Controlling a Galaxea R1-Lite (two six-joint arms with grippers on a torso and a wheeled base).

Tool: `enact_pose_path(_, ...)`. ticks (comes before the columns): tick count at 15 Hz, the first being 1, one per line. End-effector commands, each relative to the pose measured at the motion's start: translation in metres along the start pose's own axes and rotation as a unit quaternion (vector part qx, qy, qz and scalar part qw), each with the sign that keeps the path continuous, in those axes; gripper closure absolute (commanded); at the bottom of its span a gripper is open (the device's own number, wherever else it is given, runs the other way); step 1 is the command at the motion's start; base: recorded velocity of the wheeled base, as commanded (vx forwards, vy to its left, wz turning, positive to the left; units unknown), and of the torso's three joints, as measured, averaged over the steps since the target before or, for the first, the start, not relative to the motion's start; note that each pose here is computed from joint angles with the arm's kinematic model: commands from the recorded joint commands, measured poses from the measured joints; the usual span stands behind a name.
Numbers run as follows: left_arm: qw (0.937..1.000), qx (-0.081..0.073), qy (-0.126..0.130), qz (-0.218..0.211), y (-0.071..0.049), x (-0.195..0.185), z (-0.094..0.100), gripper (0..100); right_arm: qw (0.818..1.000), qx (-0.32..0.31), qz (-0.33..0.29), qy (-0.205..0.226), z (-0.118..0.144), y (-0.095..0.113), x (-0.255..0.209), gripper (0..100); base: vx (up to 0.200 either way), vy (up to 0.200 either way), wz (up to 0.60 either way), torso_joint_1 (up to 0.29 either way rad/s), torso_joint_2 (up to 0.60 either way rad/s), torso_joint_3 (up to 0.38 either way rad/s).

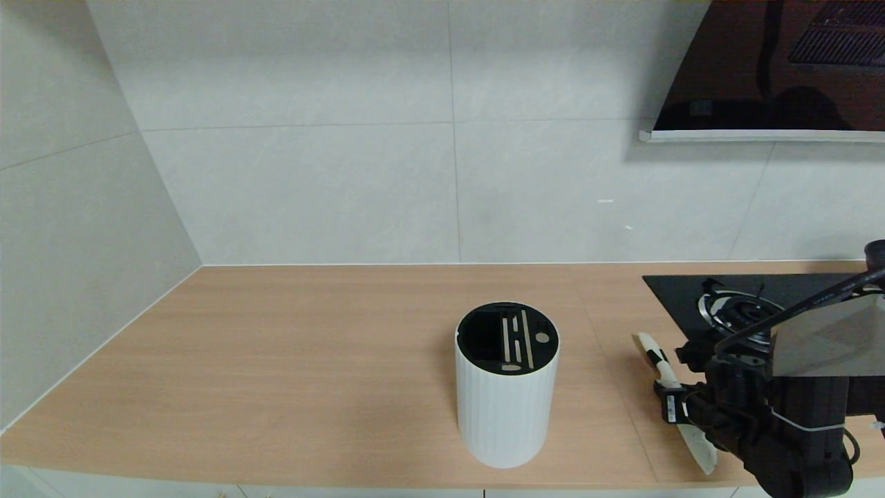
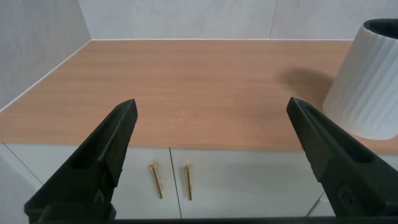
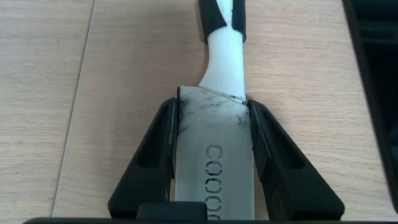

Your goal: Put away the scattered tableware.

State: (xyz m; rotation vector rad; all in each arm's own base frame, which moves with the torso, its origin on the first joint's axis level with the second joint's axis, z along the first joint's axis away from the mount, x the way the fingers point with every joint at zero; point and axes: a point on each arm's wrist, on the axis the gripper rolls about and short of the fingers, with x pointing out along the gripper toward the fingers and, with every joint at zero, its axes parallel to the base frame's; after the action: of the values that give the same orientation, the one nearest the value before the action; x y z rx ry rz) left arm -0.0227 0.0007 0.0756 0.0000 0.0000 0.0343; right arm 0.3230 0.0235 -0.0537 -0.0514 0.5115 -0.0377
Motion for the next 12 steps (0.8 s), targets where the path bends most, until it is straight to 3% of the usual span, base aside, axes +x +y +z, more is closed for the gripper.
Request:
enact_pose_path(1, 1.0000, 0.000, 0.000, 0.001, 0.000, 0.000, 0.000, 0, 1.000, 0.004, 0.000, -0.021, 0.021, -0.002, -0.017, 100, 0.000, 0.000, 0.00, 0.000, 0.00, 0.000)
enact_pose_path(7, 1.0000, 0.003, 0.000, 0.000, 0.000, 0.000, 0.000, 0, 0.997, 0.036, 0.035, -0.054, 0.081, 0.006, -0.089, 100, 0.000, 0.000, 0.00, 0.000, 0.00, 0.000)
enact_pose_path(12, 0.9997, 0.024, -0.003, -0.003, 0.000, 0.000, 0.001, 0, 0.990, 0.029, 0.102, -0.090, 0.107, 0.018, -0.148, 100, 0.000, 0.000, 0.00, 0.000, 0.00, 0.000)
